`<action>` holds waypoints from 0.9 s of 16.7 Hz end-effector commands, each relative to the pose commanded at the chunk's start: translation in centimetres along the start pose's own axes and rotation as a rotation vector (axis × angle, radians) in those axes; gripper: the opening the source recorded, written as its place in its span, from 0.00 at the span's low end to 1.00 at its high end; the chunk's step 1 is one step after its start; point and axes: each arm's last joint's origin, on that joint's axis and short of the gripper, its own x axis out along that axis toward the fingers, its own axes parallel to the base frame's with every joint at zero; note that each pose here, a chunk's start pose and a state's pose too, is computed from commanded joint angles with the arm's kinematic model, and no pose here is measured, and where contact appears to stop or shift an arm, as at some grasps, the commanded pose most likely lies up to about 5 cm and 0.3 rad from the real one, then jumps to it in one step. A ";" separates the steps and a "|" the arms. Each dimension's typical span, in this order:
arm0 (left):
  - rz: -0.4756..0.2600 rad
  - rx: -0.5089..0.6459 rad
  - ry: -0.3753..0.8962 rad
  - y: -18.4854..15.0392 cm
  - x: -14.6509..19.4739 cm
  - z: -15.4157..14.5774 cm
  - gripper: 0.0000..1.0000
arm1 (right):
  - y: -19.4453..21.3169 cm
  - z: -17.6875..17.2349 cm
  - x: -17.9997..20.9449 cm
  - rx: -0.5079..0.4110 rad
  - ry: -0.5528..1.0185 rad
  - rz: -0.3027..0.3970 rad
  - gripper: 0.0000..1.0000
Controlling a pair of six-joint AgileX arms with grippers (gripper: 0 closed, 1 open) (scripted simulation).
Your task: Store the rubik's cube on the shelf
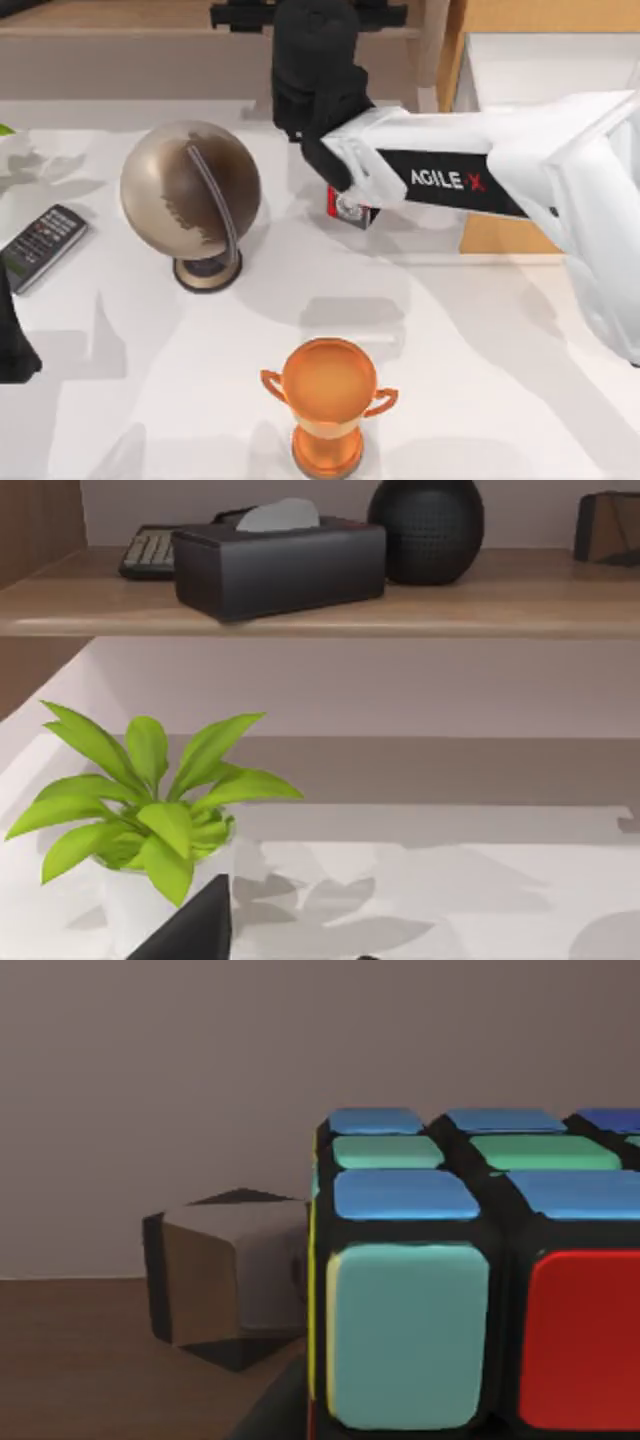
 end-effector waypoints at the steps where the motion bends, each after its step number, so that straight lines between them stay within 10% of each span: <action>1: 0.000 0.000 0.000 0.0 0.0 0.0 1.00 | -0.2 -0.2 0.5 -0.008 0.006 0.001 0.00; 6: 0.000 0.000 0.000 0.0 0.0 0.0 1.00 | -0.3 -0.6 0.8 -0.018 0.015 0.004 0.00; 15: 0.000 0.000 0.000 0.0 0.0 0.0 1.00 | -0.3 -0.6 0.8 -0.018 0.015 0.004 0.68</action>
